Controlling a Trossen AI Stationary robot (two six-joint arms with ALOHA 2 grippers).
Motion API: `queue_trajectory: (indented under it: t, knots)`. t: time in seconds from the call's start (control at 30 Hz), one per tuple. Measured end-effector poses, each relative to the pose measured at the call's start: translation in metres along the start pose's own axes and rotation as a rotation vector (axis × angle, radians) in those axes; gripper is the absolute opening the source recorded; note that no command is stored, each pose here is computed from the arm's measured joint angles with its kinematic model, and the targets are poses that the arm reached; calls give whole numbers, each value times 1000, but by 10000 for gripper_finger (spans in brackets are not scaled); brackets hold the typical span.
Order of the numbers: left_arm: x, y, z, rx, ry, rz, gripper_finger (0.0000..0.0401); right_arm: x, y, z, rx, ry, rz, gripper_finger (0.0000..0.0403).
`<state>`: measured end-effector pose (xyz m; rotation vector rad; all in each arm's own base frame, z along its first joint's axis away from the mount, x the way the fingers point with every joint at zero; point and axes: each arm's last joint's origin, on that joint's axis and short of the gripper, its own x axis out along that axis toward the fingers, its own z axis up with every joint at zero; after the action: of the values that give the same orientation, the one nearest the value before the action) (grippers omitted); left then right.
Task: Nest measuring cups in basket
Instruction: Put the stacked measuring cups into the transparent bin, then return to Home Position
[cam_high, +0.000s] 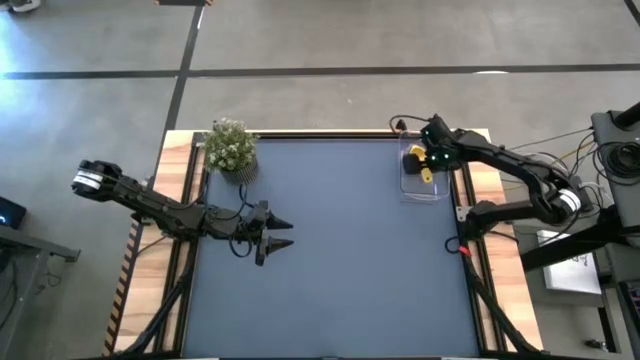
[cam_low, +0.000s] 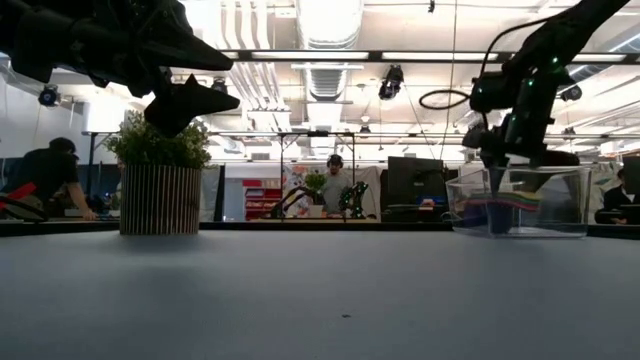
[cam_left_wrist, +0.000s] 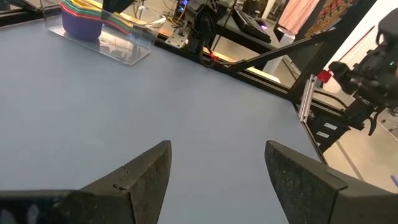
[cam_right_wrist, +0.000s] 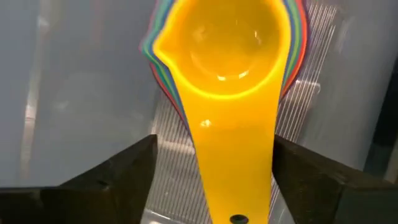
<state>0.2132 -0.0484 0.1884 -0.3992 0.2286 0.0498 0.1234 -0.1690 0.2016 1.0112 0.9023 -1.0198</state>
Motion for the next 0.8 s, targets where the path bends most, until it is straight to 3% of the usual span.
queue_trajectory:
  t: [0.2,0.5,0.63,0.8]
  knots:
    - [0,0,0,0,1,0,241,-24,4,4,-14,-57,22,311]
    - [0,0,0,1,2,1,241,-91,15,14,-113,-184,37,300]
    - [0,0,0,12,2,1,241,-119,26,4,-259,-322,142,292]
    - [0,0,0,13,-3,11,241,-133,43,-30,-442,-521,380,288]
